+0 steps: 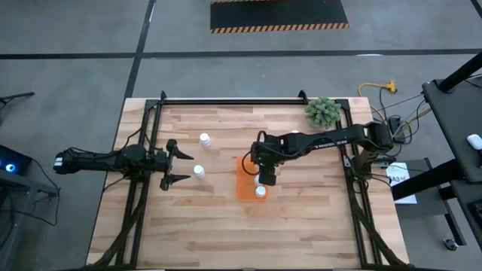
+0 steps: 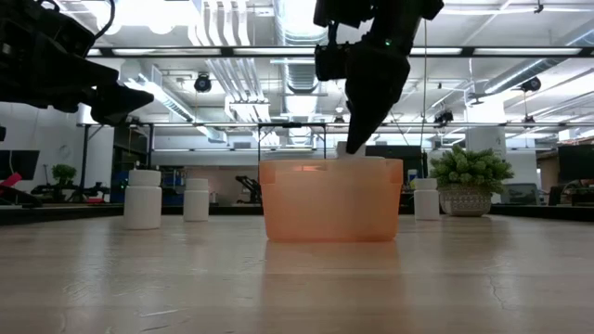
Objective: Pick and place pill bottles into a basket
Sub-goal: Put the white pill bottle into the orange bin
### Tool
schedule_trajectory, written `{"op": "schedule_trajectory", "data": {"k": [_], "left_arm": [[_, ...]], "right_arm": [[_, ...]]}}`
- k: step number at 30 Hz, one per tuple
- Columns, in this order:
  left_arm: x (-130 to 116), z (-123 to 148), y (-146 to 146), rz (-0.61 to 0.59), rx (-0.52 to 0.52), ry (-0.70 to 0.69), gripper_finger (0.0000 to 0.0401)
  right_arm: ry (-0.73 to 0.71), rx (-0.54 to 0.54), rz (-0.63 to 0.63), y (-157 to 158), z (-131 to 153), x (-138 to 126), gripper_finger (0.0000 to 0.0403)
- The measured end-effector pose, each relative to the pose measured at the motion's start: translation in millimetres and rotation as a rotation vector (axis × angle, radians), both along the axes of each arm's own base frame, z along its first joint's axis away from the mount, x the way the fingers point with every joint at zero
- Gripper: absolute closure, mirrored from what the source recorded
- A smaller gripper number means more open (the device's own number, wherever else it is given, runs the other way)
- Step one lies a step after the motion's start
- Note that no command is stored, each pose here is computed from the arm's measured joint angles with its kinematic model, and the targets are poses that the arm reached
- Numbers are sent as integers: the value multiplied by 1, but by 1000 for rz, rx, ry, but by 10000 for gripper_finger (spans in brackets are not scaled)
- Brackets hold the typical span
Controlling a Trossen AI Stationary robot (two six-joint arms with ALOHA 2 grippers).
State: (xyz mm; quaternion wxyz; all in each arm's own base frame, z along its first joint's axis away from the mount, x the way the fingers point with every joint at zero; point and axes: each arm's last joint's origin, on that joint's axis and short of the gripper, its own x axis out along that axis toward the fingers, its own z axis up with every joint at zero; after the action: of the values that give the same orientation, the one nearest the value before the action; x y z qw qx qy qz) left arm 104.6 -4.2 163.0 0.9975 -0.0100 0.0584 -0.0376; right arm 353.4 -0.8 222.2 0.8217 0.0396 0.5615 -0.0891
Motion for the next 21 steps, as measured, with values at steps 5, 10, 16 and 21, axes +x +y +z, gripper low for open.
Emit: {"op": "schedule_trajectory", "data": {"k": [5, 10, 16, 21], "left_arm": [[0, 0, 0, 0, 0, 0, 86], [0, 0, 0, 0, 0, -1, 86], [0, 0, 0, 0, 0, 0, 86], [0, 0, 0, 0, 0, 0, 86]], "right_arm": [[27, -1, -1, 0, -9, 1, 252], [53, -5, 12, -1, -20, 5, 252], [75, 4, 11, -6, -32, 11, 252], [69, 19, 9, -8, -32, 11, 252]]}}
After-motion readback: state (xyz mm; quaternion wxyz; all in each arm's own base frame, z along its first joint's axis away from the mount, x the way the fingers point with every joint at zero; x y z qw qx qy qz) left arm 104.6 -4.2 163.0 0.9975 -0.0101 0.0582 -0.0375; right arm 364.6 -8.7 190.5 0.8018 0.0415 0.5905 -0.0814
